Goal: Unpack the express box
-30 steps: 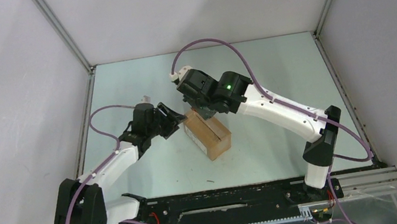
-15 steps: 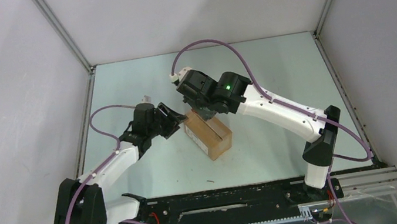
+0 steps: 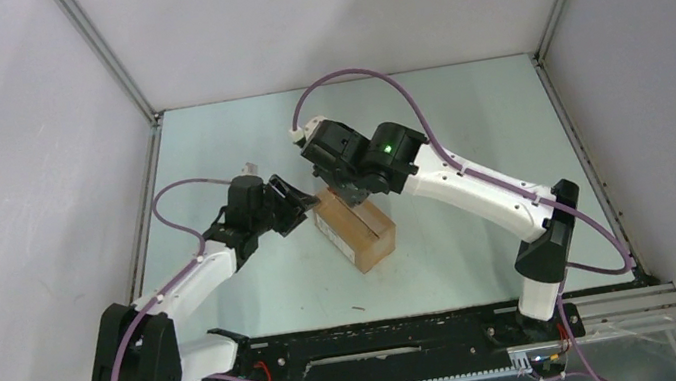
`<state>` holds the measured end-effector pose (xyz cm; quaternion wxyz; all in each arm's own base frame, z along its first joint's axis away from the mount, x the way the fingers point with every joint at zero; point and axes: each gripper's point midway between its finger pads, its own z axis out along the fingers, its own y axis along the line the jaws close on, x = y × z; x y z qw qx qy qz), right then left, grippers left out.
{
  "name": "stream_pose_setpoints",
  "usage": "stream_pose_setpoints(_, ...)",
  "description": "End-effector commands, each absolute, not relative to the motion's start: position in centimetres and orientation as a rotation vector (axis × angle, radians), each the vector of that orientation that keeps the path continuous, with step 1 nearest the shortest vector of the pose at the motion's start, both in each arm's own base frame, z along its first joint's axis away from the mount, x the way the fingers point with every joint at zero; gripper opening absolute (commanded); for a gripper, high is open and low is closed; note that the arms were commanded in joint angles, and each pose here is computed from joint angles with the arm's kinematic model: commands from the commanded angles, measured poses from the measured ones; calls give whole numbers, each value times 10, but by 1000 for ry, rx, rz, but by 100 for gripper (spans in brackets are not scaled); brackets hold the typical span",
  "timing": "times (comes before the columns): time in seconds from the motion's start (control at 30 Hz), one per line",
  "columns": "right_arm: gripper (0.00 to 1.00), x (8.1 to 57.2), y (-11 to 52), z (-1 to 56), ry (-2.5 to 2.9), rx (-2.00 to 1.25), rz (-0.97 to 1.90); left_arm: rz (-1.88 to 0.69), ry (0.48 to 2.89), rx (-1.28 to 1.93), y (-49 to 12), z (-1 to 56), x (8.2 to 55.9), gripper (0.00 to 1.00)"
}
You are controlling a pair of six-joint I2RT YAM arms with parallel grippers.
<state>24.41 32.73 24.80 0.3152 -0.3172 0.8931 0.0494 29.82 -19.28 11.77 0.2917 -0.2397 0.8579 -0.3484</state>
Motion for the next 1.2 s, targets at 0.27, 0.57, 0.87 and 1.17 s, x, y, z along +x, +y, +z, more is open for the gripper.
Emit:
stream_pose_setpoints(0.27,0,238,319,225,2475,-872,76,-935,2295,-635,-196,114,296,60)
stream_pose_setpoints(0.57,0,236,320,233,2456,-869,59,-950,2256,-665,-200,121,305,70)
stream_pose_setpoints(0.87,0,235,320,239,2421,-881,7,-911,2244,-780,-199,105,313,58)
stream_pose_setpoints(1.17,0,228,314,237,2440,-909,-51,-788,2206,-858,-188,106,310,43)
